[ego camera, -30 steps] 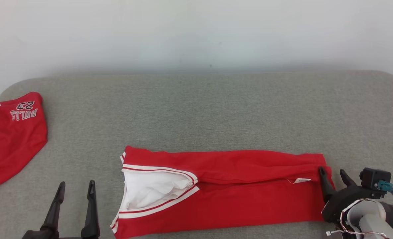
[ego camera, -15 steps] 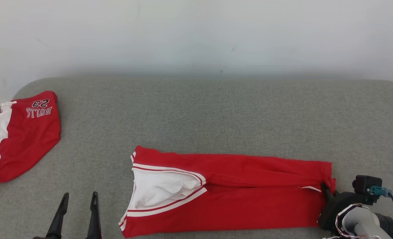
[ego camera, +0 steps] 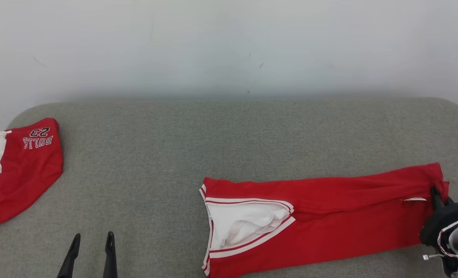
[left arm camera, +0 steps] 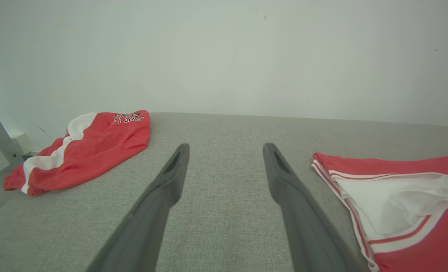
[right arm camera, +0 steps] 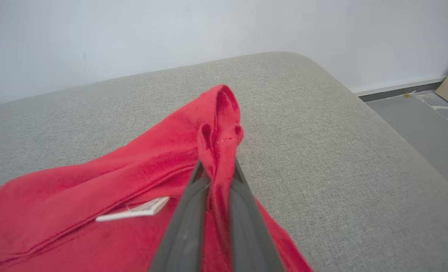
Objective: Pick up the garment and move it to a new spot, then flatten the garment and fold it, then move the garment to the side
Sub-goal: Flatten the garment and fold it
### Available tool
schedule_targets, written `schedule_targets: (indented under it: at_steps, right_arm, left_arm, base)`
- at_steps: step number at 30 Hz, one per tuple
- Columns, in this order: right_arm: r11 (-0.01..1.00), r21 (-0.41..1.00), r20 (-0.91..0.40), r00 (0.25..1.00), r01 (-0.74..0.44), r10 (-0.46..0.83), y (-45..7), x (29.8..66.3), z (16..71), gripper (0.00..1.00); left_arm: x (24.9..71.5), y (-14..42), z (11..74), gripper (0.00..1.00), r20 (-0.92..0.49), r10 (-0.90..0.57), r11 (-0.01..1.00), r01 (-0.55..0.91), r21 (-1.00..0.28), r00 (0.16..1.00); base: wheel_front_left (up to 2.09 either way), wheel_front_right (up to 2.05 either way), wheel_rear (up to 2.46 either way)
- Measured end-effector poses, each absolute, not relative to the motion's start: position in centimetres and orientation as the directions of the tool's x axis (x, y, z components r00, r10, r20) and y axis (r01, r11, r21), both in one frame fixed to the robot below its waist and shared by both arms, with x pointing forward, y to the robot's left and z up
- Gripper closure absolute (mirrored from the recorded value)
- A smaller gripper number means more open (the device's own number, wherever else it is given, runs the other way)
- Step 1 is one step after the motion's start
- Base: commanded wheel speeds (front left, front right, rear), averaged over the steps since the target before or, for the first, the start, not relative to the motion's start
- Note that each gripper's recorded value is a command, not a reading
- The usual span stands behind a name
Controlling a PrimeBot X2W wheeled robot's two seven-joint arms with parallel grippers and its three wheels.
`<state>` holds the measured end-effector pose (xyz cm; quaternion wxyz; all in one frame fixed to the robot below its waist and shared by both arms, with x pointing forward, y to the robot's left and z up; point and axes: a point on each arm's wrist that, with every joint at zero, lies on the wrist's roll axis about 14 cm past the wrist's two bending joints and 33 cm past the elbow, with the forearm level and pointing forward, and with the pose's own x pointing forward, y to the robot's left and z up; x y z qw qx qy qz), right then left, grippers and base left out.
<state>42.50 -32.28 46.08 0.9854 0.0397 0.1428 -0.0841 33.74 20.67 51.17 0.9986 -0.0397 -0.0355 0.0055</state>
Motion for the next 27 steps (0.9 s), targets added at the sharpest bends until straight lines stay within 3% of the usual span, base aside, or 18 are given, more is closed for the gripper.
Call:
schedule_targets:
  at_steps: [4, 9, 17, 27]
  right_arm:
    - [0.99, 0.095, -0.215, 0.974, 0.1, -0.077, -29.3, 43.8, 48.2, 1.0]
    - [0.988, 0.12, -0.117, 0.987, -0.098, 0.112, -22.1, 45.1, 51.7, 1.0]
    - [0.902, 0.165, -0.074, 0.907, -0.399, 0.415, -9.7, 43.3, 54.2, 1.0]
    - [0.831, 0.21, -0.177, 0.816, -0.515, 0.55, -1.5, 41.9, 51.2, 1.0]
  left_arm:
    - [33.6, 20.8, 50.5, 0.0, 0.049, 0.023, 0.996, -0.019, -0.082, 0.999]
    - [33.7, 20.6, 50.4, 0.0, 0.046, 0.023, 0.996, -0.019, -0.084, 0.999]
    - [33.7, 20.0, 50.4, 0.0, 0.049, 0.01, 0.996, -0.005, -0.094, 0.999]
    - [33.9, 19.9, 50.1, 0.0, 0.04, 0.01, 0.995, -0.006, -0.104, 0.999]
  base:
    - [0.0, 0.0, 0.0]
    - [0.0, 0.0, 0.0]
    - [0.0, 0.0, 0.0]
    - [0.0, 0.0, 0.0]
